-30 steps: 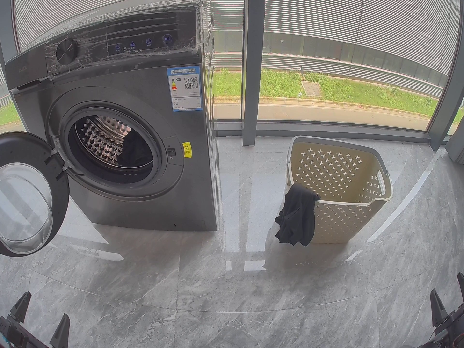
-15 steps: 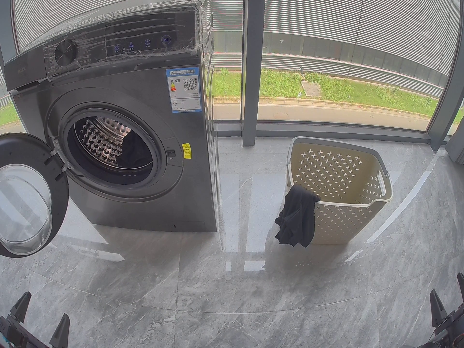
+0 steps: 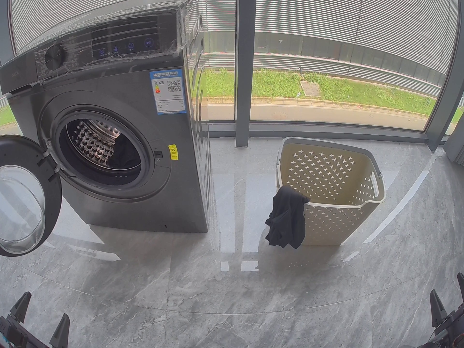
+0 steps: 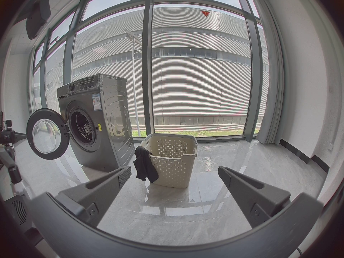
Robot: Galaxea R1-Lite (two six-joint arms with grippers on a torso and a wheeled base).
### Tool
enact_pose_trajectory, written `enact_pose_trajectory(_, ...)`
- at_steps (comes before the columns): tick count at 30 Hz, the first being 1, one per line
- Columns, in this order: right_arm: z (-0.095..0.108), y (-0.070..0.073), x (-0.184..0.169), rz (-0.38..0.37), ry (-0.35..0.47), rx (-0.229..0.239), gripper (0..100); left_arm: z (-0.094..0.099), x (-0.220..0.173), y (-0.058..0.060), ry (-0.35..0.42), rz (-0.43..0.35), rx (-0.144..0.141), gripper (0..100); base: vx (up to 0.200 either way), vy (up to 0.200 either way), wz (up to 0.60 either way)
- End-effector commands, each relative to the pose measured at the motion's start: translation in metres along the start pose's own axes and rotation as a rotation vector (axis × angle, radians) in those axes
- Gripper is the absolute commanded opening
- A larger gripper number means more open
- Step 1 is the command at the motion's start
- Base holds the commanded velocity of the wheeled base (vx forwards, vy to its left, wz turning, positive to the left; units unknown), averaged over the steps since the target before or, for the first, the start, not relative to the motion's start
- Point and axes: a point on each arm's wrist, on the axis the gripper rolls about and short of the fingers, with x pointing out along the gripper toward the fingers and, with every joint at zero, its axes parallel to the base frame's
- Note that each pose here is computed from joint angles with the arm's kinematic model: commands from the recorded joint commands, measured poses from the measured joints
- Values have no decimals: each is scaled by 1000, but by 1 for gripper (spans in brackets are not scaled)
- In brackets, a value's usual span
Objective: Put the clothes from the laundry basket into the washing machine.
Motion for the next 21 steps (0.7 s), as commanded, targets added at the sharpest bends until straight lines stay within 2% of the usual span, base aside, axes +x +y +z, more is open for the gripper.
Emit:
enact_pose_trajectory(1, -3, 0, 0, 0, -3, 0, 100, -5, 0, 0, 1, 0, 0, 100, 0, -200, 0)
enact_pose_trajectory(4, -3, 0, 0, 0, -3, 0, 100, -5, 0, 0, 2, 0, 0, 100, 0, -200, 0)
enact_pose_trajectory(19, -3, 0, 0, -2, -3, 0, 100, -5, 0, 0, 1, -1, 0, 100, 0, 0, 0)
enact_pose_trajectory(21, -3, 0, 0, 0, -3, 0, 100, -5, 0, 0, 1, -1, 2, 100, 200, 0, 0)
